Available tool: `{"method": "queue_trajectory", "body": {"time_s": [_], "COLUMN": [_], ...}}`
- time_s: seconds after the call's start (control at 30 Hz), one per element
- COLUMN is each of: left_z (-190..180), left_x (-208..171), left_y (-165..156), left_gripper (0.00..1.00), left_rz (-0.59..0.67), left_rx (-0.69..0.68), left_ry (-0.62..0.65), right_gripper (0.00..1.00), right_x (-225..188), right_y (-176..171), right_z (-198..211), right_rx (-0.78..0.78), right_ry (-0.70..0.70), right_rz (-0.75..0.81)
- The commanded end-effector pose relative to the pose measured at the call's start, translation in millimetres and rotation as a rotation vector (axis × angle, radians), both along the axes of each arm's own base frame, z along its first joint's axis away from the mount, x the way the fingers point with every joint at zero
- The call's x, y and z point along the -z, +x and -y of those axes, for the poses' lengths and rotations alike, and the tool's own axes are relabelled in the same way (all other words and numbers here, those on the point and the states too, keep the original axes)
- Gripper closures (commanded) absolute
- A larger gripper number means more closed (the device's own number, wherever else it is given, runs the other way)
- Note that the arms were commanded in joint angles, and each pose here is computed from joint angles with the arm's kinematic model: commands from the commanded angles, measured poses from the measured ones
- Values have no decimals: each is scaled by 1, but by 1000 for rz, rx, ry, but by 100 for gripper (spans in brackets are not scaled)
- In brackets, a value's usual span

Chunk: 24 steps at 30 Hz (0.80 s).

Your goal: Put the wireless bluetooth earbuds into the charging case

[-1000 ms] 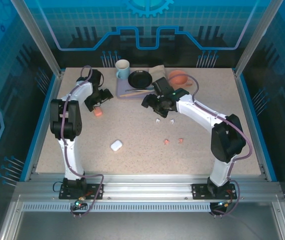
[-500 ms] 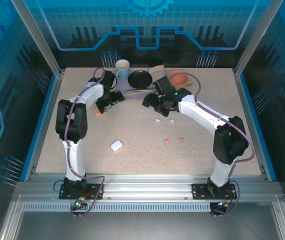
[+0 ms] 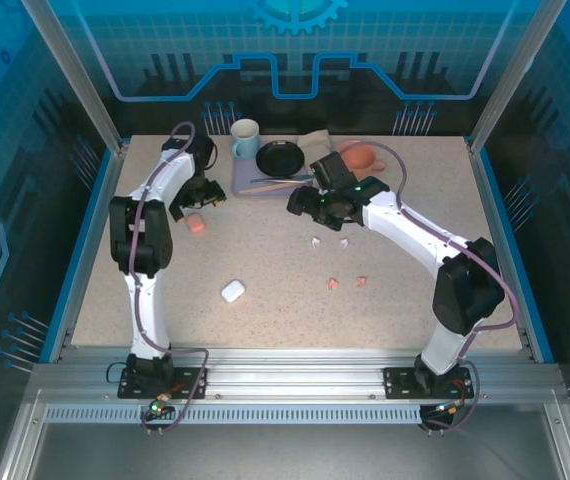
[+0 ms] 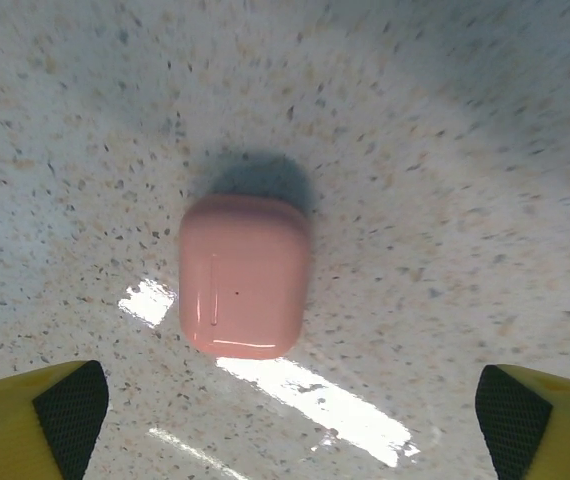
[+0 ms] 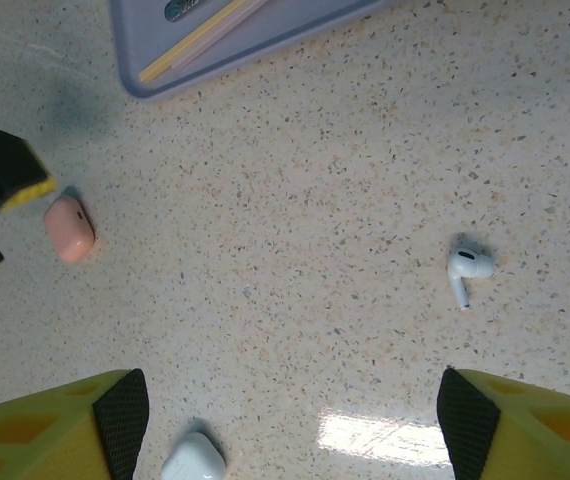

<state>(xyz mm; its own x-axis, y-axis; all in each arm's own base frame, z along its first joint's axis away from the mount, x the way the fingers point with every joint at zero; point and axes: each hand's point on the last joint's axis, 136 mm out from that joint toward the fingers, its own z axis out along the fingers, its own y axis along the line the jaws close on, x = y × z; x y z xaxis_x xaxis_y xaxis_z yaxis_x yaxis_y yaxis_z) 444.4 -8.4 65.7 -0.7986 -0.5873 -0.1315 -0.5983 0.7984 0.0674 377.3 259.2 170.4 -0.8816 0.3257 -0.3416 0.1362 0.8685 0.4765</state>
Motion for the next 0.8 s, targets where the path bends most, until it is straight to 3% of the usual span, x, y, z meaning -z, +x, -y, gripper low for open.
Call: {"method": "queue_trajectory", "body": {"time_s": [0.0,0.57,0.77], "left_z": [-1,-14,-16], "left_x": [9,45,56], "left_y": [-12,-23,-25], "left_gripper": [4,20,21], "left_rz": [-98,-182,-183], "left_rx": [28,-27,-46], "left_ry": [-2,-85,-124], "right_gripper": [20,20,20], "right_x": [-12,-16,-16], "right_y": [3,7,6], "right_z": [11,32,33], "right_rx": [0,45,54], "right_ry": [8,20,18], "right_rz": [28,32,27]}}
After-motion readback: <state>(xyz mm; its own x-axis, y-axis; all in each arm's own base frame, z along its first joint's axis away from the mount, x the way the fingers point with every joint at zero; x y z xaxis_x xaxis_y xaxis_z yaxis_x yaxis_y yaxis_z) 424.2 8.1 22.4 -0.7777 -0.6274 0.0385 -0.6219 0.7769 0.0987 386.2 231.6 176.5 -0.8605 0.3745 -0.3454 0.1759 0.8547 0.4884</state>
